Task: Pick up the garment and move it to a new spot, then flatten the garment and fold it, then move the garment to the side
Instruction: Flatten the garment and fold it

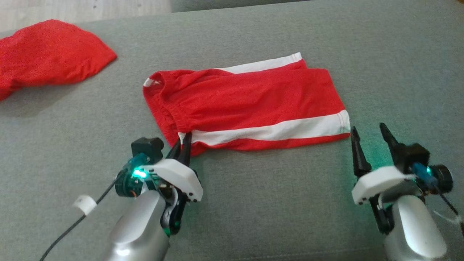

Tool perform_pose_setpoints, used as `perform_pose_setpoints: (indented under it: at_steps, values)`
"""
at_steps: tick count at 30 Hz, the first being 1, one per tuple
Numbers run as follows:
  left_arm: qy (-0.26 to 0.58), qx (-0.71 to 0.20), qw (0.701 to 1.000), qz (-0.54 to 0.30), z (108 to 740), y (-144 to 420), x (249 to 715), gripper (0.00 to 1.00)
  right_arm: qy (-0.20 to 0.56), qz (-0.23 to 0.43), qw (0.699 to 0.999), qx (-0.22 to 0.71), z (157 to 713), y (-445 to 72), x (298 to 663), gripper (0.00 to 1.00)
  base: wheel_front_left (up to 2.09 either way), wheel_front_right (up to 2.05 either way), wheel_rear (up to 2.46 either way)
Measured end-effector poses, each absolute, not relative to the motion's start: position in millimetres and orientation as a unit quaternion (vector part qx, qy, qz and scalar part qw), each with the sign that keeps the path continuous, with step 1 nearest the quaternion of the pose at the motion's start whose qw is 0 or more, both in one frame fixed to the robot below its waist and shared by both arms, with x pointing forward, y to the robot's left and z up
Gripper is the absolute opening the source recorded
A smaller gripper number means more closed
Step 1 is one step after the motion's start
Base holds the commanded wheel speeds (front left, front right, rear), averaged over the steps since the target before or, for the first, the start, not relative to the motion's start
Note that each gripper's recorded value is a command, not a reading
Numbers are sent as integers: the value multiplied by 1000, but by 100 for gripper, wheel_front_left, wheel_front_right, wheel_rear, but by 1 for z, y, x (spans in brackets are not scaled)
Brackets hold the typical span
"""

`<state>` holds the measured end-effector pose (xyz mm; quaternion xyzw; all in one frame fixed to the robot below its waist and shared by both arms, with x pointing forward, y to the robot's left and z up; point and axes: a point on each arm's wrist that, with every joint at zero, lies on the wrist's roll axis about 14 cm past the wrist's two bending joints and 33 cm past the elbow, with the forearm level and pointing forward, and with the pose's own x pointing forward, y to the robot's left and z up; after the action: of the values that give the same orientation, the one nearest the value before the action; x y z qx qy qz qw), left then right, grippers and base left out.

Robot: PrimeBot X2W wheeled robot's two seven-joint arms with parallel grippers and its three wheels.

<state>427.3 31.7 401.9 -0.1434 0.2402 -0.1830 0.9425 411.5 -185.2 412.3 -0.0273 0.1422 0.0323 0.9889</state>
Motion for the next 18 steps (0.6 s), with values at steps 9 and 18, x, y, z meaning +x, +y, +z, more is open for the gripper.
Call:
perform_pose_setpoints:
  at_steps: [9, 18]
  values:
    - [234, -149, 945, -171, 405, 38, 422, 0, 216, 76, 973, -19, 385, -155, 421, 100, 0, 0, 0]
    - [231, -152, 947, -164, 405, 40, 423, 0, 242, 103, 965, -16, 380, -146, 435, 100, 0, 0, 0]
